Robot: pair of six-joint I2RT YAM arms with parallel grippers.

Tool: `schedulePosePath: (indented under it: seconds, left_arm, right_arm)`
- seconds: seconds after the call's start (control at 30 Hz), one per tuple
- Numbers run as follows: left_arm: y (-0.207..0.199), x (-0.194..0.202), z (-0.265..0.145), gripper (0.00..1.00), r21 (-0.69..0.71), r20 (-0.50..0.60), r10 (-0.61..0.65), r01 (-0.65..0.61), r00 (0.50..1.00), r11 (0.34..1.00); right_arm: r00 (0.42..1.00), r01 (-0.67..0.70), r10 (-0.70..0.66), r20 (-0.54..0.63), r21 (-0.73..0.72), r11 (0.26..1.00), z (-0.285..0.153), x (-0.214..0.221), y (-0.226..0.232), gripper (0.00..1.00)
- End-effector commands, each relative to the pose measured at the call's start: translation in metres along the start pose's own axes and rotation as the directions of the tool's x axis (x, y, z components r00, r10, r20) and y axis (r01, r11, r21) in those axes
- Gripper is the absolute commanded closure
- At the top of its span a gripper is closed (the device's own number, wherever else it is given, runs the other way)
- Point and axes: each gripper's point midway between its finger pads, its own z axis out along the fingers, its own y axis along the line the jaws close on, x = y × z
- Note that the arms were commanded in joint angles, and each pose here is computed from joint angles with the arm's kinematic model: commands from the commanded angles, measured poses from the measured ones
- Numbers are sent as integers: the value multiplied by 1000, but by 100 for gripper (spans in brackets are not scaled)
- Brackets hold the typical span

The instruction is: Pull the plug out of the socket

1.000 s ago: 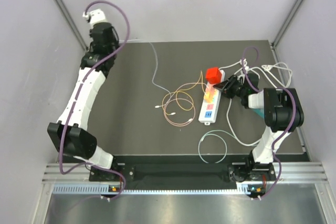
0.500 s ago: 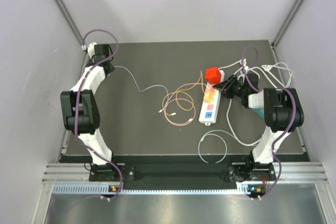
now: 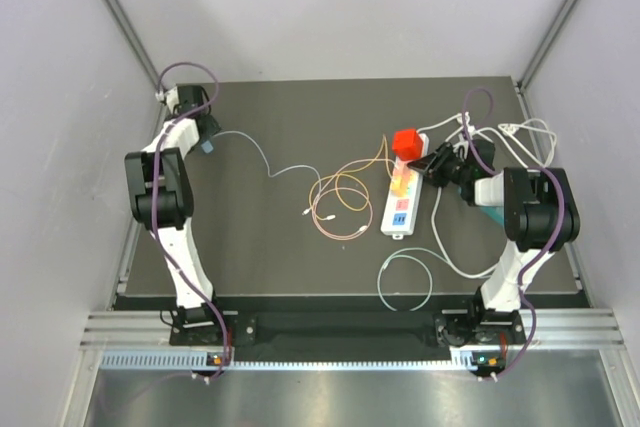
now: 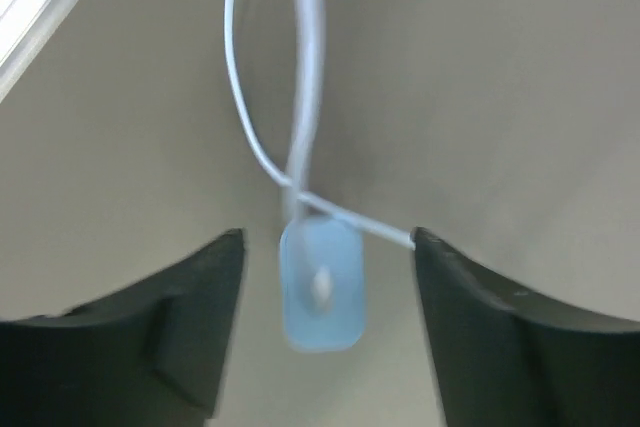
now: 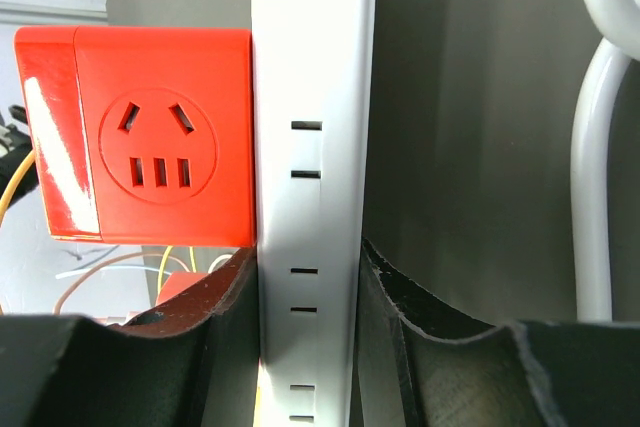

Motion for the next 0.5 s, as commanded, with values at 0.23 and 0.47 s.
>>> schedulePosePath:
  seconds: [0.23,0.47]
  left_arm:
    - [-50,-54,-63,12,358,39,-34,18,999,933]
    - [-104,-39,-165,7,751,-9,26,-11,1000,660]
  right_arm:
    - [994,96,-91,67,-80,992,2,-30,24,100]
    - [993,100,-94,71,-83,992,2,-32,26,100]
